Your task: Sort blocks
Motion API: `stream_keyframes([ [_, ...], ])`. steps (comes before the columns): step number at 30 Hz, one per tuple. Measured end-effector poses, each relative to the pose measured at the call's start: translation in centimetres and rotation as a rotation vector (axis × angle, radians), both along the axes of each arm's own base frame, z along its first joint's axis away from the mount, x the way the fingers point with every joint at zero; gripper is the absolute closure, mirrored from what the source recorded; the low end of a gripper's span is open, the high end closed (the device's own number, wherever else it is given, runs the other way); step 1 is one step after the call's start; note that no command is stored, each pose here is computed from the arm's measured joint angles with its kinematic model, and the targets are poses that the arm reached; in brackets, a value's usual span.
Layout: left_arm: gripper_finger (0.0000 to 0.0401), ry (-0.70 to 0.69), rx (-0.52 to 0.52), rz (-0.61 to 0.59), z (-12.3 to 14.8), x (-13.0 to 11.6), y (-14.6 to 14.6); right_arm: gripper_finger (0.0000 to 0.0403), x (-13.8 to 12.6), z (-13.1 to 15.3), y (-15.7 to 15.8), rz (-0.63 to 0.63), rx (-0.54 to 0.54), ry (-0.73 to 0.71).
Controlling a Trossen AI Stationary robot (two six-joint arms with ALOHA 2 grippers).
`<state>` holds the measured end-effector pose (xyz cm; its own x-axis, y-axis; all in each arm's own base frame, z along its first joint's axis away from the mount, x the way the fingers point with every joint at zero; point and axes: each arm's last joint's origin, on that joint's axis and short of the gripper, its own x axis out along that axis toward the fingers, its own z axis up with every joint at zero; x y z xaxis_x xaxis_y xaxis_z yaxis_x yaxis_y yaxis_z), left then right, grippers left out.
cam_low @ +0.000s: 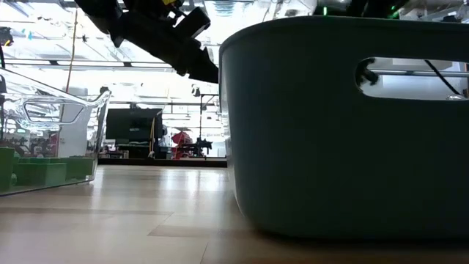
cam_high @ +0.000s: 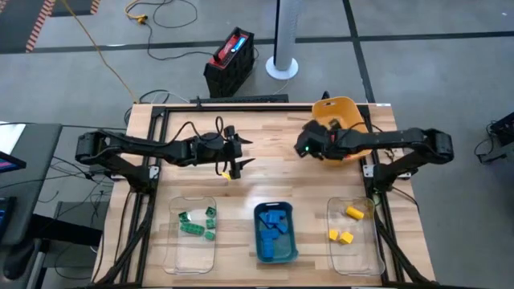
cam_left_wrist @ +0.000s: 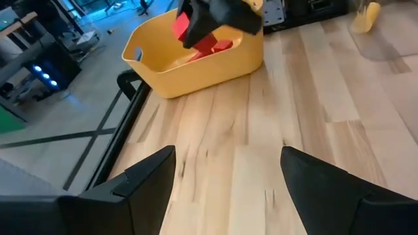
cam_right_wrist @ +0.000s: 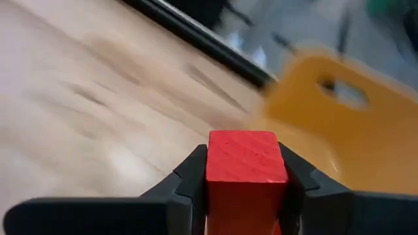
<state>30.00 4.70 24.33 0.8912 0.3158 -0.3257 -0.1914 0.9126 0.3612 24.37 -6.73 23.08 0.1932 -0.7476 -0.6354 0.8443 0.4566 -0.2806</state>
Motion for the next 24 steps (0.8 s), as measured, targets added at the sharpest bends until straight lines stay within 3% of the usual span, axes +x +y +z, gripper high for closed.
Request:
stream_keyframes([
  [6, 0.0131, 0.005, 0.002, -0.001, 0.0, 0.0, 0.0, 0.0274, -2.3, -1.3, -1.9, -0.213, 0.099, 0.040],
  [18, 0.0131, 0.007, 0.001, -0.001, -0.1, 0.0, 0.0, 0.0271, -2.9, -2.4, -2.0, -0.256, 0.186, 0.021],
  [24, 0.0131, 0.007, 0.002, -0.001, 0.0, 0.0, 0.0, 0.0237, -3.0, -2.6, -2.0, -0.259, 0.193, 0.020],
])
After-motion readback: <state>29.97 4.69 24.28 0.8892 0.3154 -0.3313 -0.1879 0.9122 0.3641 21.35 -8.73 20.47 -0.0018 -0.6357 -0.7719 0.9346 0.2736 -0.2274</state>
